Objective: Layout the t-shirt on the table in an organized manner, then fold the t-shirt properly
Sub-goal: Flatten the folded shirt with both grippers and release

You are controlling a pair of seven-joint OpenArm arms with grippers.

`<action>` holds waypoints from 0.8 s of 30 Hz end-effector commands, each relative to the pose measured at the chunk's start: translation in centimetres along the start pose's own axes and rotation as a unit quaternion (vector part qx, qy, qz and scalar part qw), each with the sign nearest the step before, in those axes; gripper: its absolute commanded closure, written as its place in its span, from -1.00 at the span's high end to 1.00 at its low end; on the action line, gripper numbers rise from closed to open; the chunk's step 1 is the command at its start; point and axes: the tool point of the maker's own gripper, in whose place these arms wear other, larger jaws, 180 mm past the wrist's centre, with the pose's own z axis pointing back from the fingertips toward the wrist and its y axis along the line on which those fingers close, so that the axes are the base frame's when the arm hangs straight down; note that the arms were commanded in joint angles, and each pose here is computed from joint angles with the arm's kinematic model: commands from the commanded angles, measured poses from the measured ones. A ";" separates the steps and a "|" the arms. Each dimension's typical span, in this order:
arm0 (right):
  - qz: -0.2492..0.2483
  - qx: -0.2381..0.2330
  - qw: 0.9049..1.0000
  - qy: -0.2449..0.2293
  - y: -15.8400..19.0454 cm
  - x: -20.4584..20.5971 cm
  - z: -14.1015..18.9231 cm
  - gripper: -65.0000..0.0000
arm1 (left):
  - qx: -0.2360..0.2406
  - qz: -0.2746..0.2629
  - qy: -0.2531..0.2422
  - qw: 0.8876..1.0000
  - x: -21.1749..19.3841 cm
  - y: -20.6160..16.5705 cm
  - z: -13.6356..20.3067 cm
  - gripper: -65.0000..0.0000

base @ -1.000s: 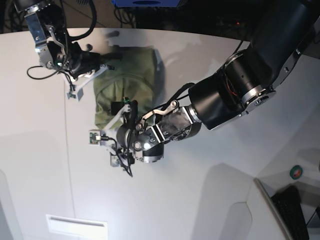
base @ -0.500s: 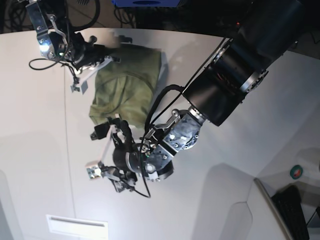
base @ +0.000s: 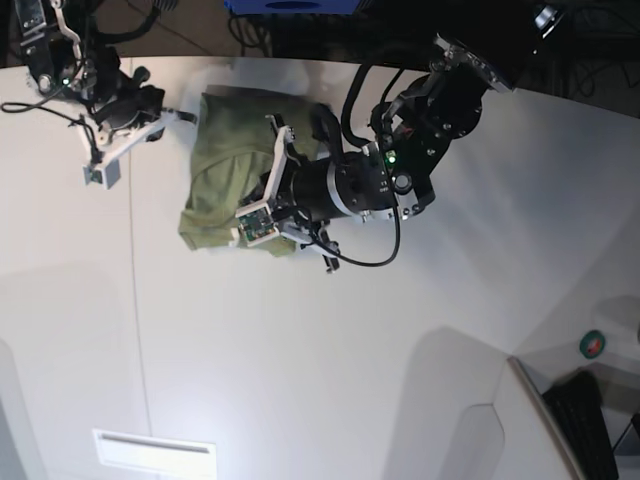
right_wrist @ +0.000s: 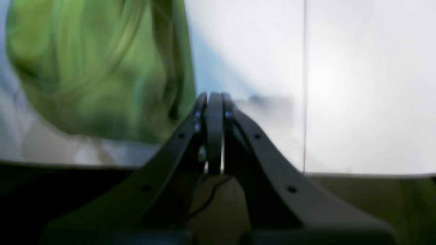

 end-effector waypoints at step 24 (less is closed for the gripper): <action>0.053 0.055 0.997 -0.010 5.3 -0.7 -3.6 -1.00 | -0.033 0.063 -0.012 0.997 -1.6 -2.9 -2.1 -1.00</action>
